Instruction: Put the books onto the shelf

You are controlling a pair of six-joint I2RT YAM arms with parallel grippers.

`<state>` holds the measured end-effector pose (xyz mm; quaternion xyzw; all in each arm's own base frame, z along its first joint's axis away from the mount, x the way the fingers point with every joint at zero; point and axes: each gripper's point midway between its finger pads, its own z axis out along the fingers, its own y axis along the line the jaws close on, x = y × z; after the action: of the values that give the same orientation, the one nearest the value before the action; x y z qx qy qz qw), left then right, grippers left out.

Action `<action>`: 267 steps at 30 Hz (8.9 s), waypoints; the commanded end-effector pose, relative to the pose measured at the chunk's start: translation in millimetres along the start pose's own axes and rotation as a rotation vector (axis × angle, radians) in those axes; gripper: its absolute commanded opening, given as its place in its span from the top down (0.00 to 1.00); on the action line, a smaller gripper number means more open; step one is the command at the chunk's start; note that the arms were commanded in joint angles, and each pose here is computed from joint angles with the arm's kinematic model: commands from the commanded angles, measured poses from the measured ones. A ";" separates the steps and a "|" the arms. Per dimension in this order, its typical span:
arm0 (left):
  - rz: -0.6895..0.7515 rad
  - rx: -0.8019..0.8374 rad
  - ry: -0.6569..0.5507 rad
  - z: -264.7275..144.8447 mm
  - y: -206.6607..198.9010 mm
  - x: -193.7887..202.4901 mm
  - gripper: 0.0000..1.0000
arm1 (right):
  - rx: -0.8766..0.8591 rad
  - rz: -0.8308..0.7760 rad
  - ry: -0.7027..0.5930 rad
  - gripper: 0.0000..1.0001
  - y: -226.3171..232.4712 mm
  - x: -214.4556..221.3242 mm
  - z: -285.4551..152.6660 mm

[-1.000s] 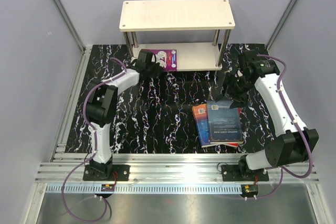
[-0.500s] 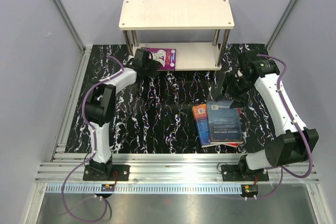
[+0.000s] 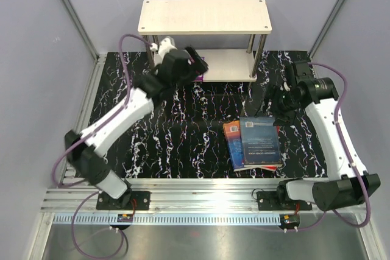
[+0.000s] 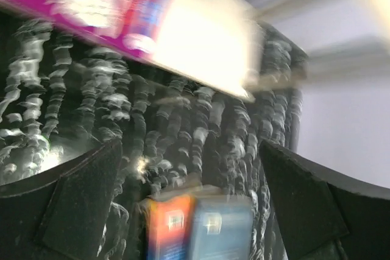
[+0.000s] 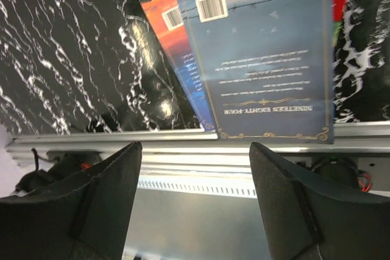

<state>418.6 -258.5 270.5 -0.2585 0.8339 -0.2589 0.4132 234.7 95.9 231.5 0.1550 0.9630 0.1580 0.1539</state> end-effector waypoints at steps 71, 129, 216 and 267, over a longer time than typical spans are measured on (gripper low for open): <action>0.281 0.314 0.845 -21.2 5.5 325.6 0.02 | 0.259 0.380 0.142 0.58 -109.7 71.4 131.7; 0.040 0.585 0.482 -40.6 -63.9 196.5 1.00 | -0.214 0.256 0.034 0.00 41.7 -18.4 2.7; -0.635 -0.359 -0.146 105.2 114.5 27.9 0.86 | -0.282 0.042 0.071 0.03 78.5 -21.9 -21.5; -0.790 -0.264 -0.094 166.7 93.0 6.1 0.97 | -0.229 0.035 0.069 0.03 73.4 -33.8 -6.6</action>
<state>531.6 -223.2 84.3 -0.6259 0.6912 -0.2249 0.2828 278.3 148.0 258.0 0.1686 0.9430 0.2688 0.0999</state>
